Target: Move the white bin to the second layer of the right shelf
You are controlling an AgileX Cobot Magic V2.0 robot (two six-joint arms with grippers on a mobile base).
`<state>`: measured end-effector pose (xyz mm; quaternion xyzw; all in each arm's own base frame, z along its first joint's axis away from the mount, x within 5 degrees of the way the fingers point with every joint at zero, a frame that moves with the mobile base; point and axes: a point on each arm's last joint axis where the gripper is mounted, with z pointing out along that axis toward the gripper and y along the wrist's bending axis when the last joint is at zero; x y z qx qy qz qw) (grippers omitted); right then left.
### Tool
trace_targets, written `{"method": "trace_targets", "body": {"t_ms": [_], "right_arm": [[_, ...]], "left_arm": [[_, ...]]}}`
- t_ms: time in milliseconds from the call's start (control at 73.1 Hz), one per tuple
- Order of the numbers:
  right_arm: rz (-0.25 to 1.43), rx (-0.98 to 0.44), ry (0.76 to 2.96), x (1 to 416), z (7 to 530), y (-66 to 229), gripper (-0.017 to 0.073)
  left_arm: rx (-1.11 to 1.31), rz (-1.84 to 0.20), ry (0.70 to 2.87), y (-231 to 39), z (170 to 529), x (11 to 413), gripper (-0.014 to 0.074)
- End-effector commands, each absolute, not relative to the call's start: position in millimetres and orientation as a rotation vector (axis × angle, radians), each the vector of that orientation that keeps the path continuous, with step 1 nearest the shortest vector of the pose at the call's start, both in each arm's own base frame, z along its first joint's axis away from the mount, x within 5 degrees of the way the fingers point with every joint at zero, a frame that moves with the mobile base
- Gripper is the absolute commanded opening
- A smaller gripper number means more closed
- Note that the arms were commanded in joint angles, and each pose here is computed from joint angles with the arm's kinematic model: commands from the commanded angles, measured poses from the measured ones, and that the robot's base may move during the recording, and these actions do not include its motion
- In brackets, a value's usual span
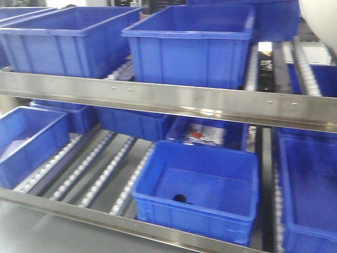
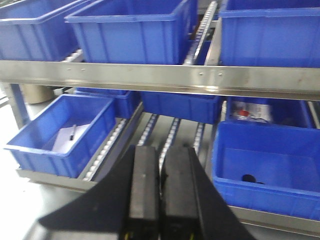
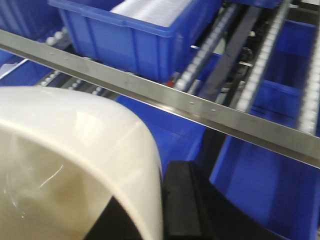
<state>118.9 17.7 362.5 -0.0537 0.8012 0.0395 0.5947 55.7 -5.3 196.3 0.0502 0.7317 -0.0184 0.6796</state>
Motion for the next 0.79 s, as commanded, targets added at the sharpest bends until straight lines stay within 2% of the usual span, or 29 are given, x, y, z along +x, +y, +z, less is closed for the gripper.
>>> {"method": "trace_targets", "body": {"t_ms": [0, 780], "right_arm": [[0.093, -0.121, 1.73, 119.2, 382.1, 17.4, 0.0055], [0.093, -0.121, 1.73, 119.2, 382.1, 17.4, 0.0055]], "left_arm": [[0.111, -0.049, 1.58, -5.7, 192.4, 56.3, 0.0085], [0.111, -0.049, 1.58, -5.7, 192.4, 56.3, 0.0085]]}}
